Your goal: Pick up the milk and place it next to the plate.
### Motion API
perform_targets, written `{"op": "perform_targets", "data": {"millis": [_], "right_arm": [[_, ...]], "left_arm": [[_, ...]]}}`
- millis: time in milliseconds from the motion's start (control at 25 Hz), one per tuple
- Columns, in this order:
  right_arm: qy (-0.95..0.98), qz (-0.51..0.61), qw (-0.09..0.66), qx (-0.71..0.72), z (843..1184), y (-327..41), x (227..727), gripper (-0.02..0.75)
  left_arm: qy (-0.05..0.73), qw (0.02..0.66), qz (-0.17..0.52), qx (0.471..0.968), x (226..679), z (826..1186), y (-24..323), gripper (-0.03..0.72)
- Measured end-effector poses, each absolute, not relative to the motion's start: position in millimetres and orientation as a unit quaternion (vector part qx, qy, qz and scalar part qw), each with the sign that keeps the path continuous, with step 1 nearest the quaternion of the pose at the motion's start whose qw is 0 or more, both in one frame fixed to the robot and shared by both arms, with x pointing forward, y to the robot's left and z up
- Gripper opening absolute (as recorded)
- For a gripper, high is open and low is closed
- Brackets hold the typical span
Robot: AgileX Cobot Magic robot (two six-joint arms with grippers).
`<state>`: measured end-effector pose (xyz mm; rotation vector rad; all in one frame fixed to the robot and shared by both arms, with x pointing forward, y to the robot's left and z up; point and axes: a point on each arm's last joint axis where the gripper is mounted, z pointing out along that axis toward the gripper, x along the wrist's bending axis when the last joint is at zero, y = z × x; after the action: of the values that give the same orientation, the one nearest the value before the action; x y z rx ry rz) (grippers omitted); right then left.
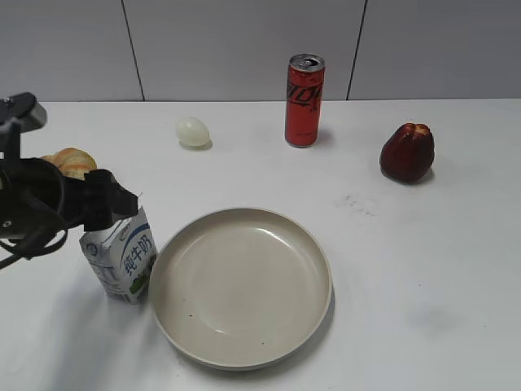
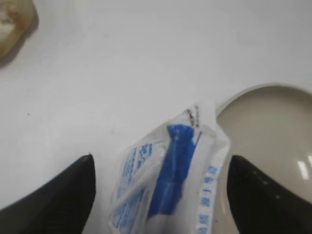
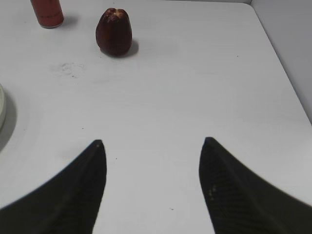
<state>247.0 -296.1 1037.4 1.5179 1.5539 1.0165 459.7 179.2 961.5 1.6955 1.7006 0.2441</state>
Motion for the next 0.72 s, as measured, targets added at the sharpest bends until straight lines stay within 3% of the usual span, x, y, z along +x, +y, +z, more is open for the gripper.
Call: {"op": "perform_targets", "data": {"millis": [320, 560, 720], "right_arm": [[0.604, 0.395, 0.363, 0.590, 1037, -296, 247, 0.458], [0.604, 0.395, 0.363, 0.590, 1037, -296, 247, 0.458], [0.604, 0.395, 0.363, 0.590, 1037, -296, 247, 0.458]], "left_arm": [[0.620, 0.389, 0.115, 0.671, 444, 1043, 194, 0.635], [0.583, 0.253, 0.164, 0.754, 429, 1091, 231, 0.574], [0.592, 0.192, 0.154, 0.767, 408, 1094, 253, 0.561]]}}
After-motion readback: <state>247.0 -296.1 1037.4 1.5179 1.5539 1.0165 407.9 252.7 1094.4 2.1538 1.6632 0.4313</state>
